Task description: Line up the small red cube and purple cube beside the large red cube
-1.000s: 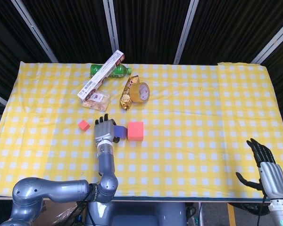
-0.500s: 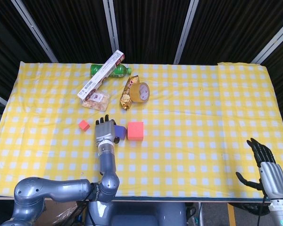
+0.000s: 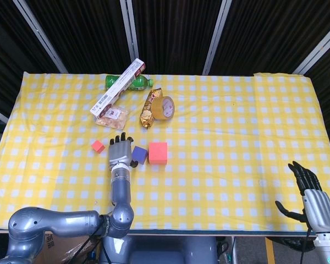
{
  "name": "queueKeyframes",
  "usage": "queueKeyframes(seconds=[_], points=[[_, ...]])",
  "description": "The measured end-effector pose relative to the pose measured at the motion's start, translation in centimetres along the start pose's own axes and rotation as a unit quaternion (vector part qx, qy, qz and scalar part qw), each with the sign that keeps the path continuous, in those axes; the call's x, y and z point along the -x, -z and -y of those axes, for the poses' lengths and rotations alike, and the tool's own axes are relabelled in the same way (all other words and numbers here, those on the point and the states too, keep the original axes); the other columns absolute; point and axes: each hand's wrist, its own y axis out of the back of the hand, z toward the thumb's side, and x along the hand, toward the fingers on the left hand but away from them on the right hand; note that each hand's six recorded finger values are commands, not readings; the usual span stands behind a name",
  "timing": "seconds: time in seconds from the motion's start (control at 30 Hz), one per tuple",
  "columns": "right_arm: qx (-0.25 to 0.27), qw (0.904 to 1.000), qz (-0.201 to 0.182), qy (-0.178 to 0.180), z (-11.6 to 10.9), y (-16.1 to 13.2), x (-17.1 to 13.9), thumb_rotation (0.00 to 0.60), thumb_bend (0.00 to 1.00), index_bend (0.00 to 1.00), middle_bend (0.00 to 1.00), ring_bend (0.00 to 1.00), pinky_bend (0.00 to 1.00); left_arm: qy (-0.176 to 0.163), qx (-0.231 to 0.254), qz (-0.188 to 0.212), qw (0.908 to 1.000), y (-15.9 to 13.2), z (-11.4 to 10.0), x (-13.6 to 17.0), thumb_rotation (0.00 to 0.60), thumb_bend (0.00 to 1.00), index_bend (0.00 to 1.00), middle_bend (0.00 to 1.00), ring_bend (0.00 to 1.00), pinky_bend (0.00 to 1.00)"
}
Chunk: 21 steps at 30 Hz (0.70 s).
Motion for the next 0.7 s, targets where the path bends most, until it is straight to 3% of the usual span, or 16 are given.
queueKeyframes(seconds=[0.3,0.4,0.7], points=[[-0.002,1.0,-0.001,0.001,0.1,-0.1,0.0,0.6,0.31,0.0,0.0,0.0,0.0,0.0,-0.053,0.068,0.9962,1.8,-1.5,2.3,0.6,0.56,0.15,0.0,0.0,0.0],[-0.003,1.0,-0.002,0.002,0.1,-0.1,0.0,0.6,0.31,0.0,0.0,0.0,0.0,0.004,-0.081,0.097,0.992,2.9,-1.9,3.4,0.6,0.6,0.15,0.0,0.0,0.0],[-0.004,1.0,-0.002,0.004,0.1,-0.2,0.0,0.6,0.31,0.0,0.0,0.0,0.0,0.007,-0.2,0.182,0.9626,6.3,-1.9,5.6,0.6,0.61,0.15,0.0,0.0,0.0]])
